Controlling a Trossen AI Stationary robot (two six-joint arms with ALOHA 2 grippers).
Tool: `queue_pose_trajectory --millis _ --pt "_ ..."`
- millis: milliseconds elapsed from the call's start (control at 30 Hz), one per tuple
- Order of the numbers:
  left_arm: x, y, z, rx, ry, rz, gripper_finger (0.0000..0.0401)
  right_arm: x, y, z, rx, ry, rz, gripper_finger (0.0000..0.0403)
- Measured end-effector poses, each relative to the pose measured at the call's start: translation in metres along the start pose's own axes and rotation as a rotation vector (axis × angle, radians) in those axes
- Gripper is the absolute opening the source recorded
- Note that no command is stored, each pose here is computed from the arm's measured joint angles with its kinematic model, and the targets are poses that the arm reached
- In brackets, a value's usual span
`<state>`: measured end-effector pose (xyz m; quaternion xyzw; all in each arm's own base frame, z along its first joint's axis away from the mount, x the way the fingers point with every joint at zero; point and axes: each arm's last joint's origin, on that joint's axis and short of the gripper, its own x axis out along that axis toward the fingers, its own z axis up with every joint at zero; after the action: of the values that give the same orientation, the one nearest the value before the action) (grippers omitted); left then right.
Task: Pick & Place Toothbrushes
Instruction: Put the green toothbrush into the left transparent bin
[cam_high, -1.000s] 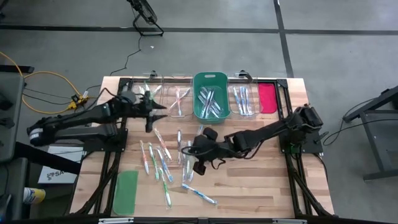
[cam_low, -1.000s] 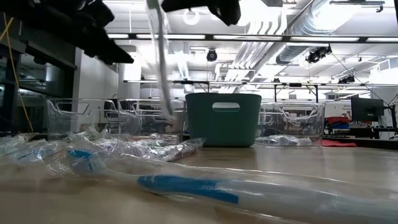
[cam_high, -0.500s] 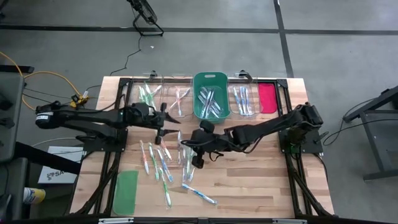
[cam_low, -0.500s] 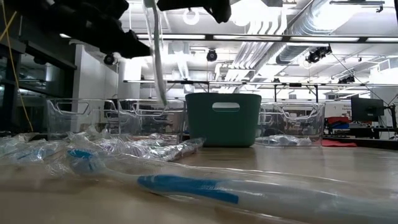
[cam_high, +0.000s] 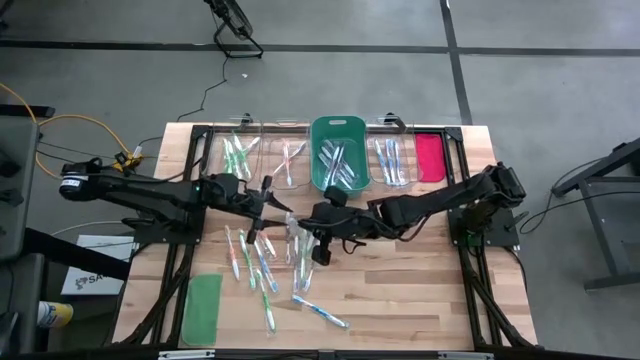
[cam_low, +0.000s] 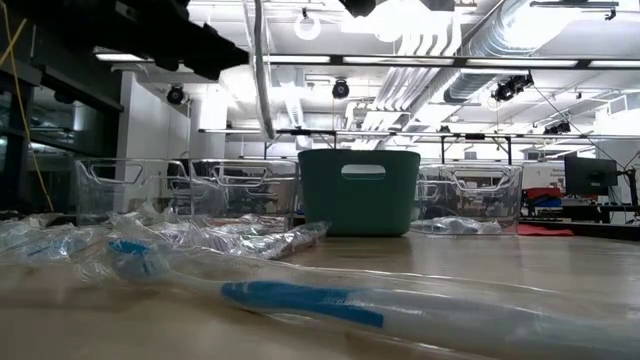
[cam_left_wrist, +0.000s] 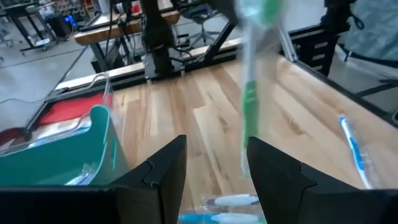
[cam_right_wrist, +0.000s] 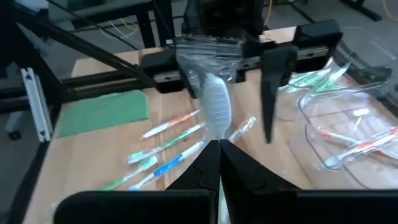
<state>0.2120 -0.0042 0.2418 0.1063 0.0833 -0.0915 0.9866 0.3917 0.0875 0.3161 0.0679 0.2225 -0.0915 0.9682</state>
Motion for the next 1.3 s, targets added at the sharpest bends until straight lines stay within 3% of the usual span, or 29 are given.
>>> queue_pose_trajectory --millis 1133,1300 --pt "0.000 0.001 0.008 -0.036 -0.085 0.015 0.0163 0.013 -0.035 0.021 -0.058 -0.100 0.036 0.0003" --pt "0.000 0.001 0.006 -0.026 -0.061 0.028 0.0120 0.013 -0.035 0.017 -0.059 -0.061 0.026 0.0003"
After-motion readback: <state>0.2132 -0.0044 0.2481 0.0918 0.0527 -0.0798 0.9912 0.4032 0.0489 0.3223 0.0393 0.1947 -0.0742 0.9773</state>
